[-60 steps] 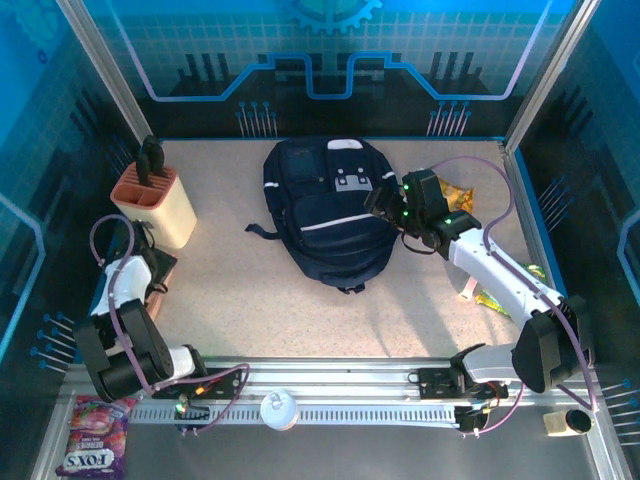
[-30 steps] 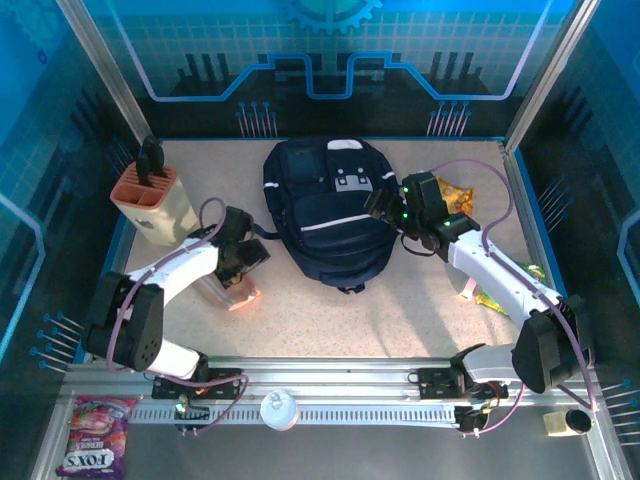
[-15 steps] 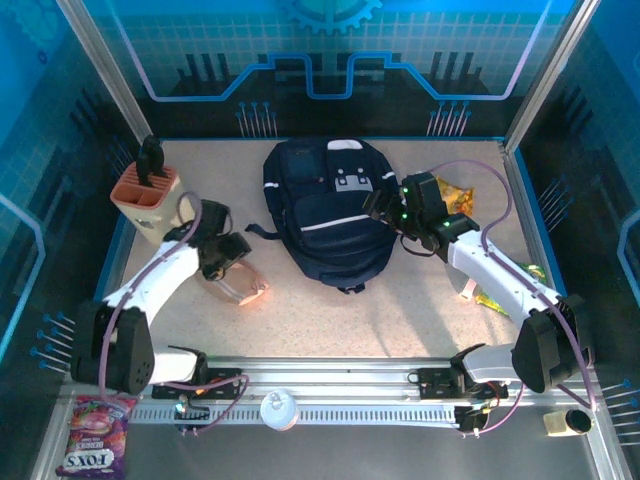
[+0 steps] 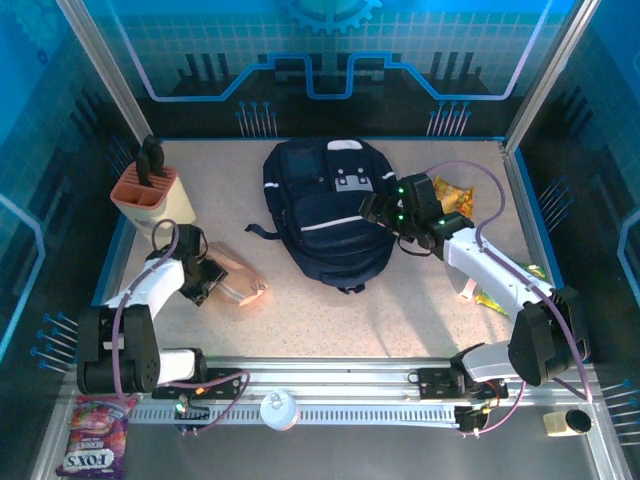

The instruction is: Pack books, pencil case, and school supplies into a backpack

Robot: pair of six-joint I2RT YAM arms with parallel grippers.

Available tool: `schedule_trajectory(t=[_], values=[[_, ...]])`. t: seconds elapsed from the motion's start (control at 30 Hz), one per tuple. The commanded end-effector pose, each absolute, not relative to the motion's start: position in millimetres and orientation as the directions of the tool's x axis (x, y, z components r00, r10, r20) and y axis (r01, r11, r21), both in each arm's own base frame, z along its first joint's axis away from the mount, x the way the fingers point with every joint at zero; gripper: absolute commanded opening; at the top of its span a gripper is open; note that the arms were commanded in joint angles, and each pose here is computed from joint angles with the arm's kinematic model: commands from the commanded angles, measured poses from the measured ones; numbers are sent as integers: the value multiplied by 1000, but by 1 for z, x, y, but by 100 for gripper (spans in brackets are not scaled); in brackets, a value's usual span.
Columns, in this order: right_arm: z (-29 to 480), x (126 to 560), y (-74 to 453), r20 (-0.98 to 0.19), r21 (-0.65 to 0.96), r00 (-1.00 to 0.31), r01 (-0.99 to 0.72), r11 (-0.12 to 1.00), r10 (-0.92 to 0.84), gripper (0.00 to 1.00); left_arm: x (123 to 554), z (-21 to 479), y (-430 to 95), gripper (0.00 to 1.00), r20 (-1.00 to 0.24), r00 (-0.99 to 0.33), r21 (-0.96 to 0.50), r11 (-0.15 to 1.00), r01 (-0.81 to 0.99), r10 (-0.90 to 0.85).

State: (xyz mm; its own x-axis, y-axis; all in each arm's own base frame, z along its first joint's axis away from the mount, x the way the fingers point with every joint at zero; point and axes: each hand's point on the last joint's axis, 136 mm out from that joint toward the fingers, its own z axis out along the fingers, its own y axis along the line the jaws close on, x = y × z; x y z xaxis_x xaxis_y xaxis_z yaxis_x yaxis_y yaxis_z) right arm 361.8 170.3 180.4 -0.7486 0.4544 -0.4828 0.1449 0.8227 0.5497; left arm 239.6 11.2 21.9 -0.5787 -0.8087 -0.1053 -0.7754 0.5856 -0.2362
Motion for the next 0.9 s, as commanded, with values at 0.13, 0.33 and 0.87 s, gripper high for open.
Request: schedule_trajectory(t=[0.13, 0.33, 0.87], values=[[193, 367, 180, -497, 558, -748, 112, 822, 439, 88, 246, 15, 8, 42, -92, -589, -269, 590, -761, -803], [190, 367, 186, -486, 572, -759, 100, 814, 434, 88, 261, 47, 0, 16, -117, -581, -375, 578, -725, -805], [233, 346, 300, -351, 863, -854, -137, 486, 383, 91, 357, 223, -72, 5, -59, -500, -900, 263, -348, -864]])
